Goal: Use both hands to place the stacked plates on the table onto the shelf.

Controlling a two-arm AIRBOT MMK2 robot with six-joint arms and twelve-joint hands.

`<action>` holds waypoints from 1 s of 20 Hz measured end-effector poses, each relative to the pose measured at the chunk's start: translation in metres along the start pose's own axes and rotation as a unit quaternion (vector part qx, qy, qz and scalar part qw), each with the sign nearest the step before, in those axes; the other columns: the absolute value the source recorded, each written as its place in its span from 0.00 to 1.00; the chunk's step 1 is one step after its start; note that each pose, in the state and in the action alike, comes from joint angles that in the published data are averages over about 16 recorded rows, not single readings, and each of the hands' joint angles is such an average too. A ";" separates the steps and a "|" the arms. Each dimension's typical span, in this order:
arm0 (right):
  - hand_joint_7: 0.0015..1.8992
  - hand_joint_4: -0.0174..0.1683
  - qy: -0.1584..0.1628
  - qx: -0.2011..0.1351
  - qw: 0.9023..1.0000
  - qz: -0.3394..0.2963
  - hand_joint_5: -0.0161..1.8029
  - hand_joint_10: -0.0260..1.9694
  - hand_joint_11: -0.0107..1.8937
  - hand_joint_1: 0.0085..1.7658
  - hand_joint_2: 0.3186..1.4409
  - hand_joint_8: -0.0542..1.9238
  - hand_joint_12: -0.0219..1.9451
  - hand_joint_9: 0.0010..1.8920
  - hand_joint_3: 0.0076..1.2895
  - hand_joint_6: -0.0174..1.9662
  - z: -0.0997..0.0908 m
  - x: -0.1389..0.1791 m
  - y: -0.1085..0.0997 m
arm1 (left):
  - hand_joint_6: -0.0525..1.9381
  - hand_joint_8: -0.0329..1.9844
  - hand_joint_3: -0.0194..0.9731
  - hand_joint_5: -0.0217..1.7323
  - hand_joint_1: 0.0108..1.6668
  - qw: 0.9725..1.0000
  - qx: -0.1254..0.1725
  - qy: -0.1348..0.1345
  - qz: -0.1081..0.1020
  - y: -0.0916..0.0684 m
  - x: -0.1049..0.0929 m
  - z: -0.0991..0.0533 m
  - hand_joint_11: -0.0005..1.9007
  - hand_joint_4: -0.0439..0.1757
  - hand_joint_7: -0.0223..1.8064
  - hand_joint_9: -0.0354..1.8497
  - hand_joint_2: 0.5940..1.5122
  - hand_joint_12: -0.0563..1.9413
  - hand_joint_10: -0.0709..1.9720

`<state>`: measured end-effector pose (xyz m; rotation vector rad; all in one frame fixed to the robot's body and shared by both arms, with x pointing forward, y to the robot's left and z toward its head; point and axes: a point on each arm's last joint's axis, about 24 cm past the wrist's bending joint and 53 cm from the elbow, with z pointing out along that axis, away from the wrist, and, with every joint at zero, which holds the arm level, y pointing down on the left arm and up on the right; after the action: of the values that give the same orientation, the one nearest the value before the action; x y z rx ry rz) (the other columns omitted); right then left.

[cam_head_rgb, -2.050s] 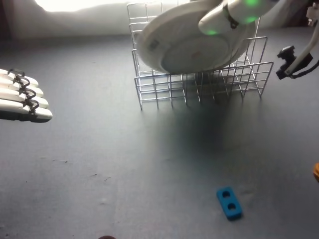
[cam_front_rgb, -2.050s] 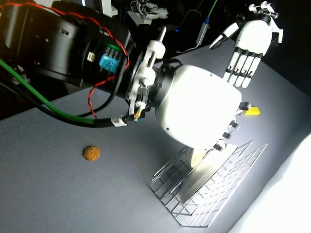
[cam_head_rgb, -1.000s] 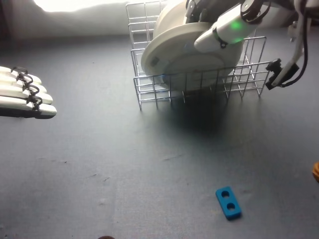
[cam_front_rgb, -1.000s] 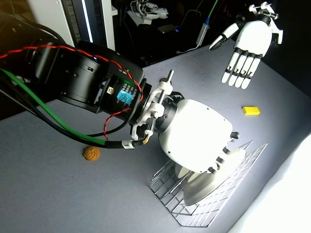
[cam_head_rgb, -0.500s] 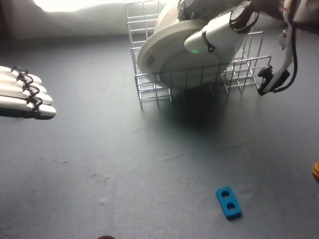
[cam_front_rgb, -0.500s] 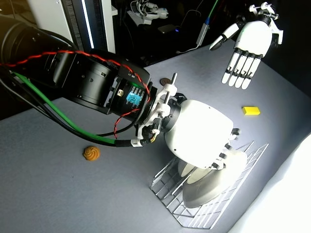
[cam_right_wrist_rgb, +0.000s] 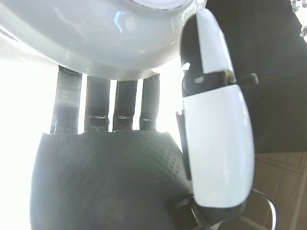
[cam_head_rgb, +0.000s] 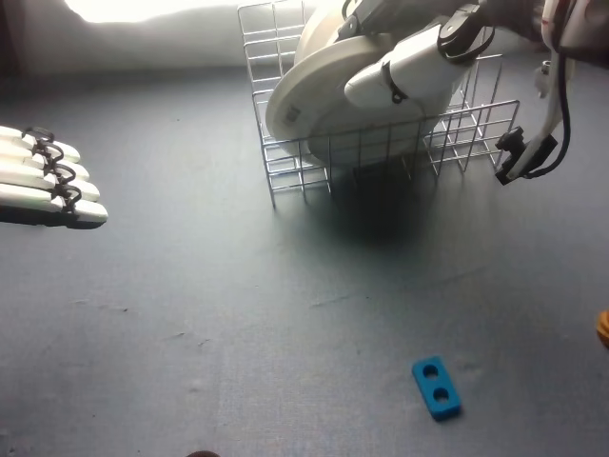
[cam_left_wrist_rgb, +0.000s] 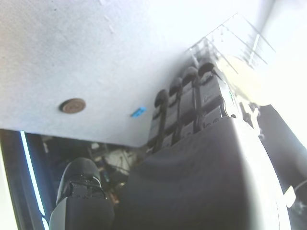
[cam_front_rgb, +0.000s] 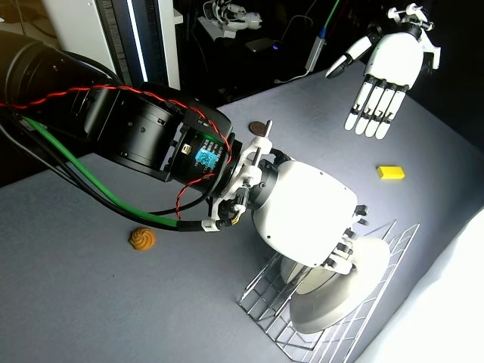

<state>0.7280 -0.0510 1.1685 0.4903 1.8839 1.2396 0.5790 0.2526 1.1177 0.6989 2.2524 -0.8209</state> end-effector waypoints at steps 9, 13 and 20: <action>0.44 0.08 -0.008 -0.031 0.996 -0.082 0.44 0.14 0.18 0.54 0.69 0.04 0.67 0.39 0.01 0.03 -0.021 -0.012 0.026 | 0.02 0.02 0.04 0.04 0.01 1.000 0.005 -0.002 0.001 -0.002 -0.002 0.000 0.01 0.21 0.04 0.03 0.53 0.03 0.04; 0.43 0.08 -0.021 -0.054 0.987 -0.147 0.43 0.13 0.16 0.53 0.69 0.04 0.67 0.39 0.01 0.03 -0.046 -0.020 0.042 | 0.03 0.02 0.04 0.05 0.01 1.000 0.010 -0.003 0.003 -0.005 -0.003 0.000 0.01 0.21 0.04 0.03 0.53 0.03 0.04; 0.43 0.10 -0.039 -0.079 0.966 -0.244 0.43 0.14 0.16 0.50 0.69 0.05 0.68 0.38 0.01 0.03 -0.099 -0.025 0.060 | 0.03 0.02 0.04 0.07 0.01 1.000 0.024 -0.006 0.005 -0.012 -0.006 0.001 0.02 0.21 0.07 0.05 0.54 0.06 0.05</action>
<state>0.6577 -0.0984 1.2509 -0.0176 1.6850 1.0080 0.5759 0.2421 1.1256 0.7249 2.2234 -0.8735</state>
